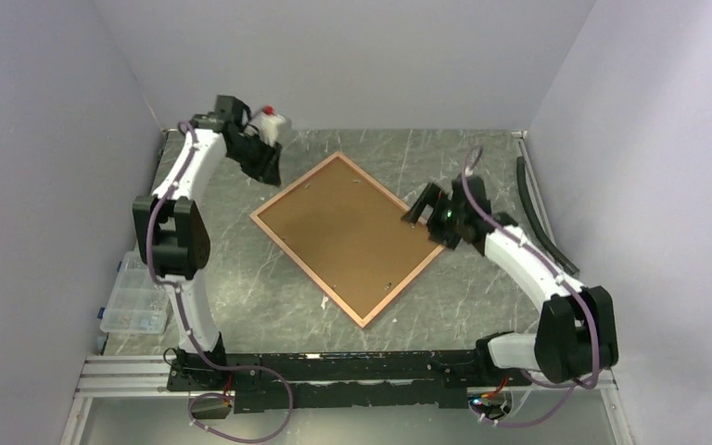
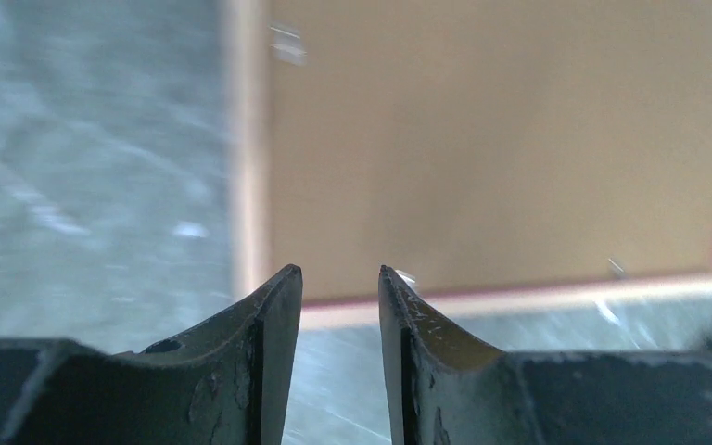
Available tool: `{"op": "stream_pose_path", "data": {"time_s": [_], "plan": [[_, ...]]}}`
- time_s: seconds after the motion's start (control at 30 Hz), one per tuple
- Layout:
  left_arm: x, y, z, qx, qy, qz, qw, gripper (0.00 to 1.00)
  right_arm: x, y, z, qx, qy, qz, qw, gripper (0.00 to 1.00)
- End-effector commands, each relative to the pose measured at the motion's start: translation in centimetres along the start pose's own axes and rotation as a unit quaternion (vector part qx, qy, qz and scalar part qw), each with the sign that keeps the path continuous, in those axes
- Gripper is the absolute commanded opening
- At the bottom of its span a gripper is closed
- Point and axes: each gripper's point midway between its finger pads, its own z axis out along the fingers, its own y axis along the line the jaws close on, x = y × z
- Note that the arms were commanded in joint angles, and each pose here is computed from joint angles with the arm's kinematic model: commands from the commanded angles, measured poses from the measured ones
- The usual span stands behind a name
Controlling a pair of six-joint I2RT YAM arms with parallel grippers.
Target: Put the photo into the frame
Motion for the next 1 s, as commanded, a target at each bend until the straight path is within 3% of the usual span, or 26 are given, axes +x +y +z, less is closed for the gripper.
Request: {"op": "stream_pose_path", "data": {"time_s": [0.0,0.17,0.37,0.57,0.97], "plan": [[-1.0,10.4,0.6,-0.083,-0.033,-0.099,0.991,0.42,6.9,-2.2,-1.2,0.018,0.059,0.032,0.998,1.00],[0.0,16.3,3.3,-0.122,-0.031,-0.154,0.980,0.41,10.7,-4.0,-2.6,0.014,0.082,0.055,0.995,1.00],[2.8,16.7,6.4,-0.114,-0.014,-0.194,0.974,0.38,11.8,-5.0,-1.8,0.022,0.103,0.054,0.993,1.00],[5.0,13.3,7.5,-0.048,0.009,-0.197,0.979,0.30,10.1,-5.3,0.8,0.017,0.107,0.055,0.993,1.00],[12.2,0.4,5.9,0.050,0.122,-0.054,0.990,0.27,2.4,-6.1,4.2,0.050,0.072,0.024,0.996,1.00]]}}
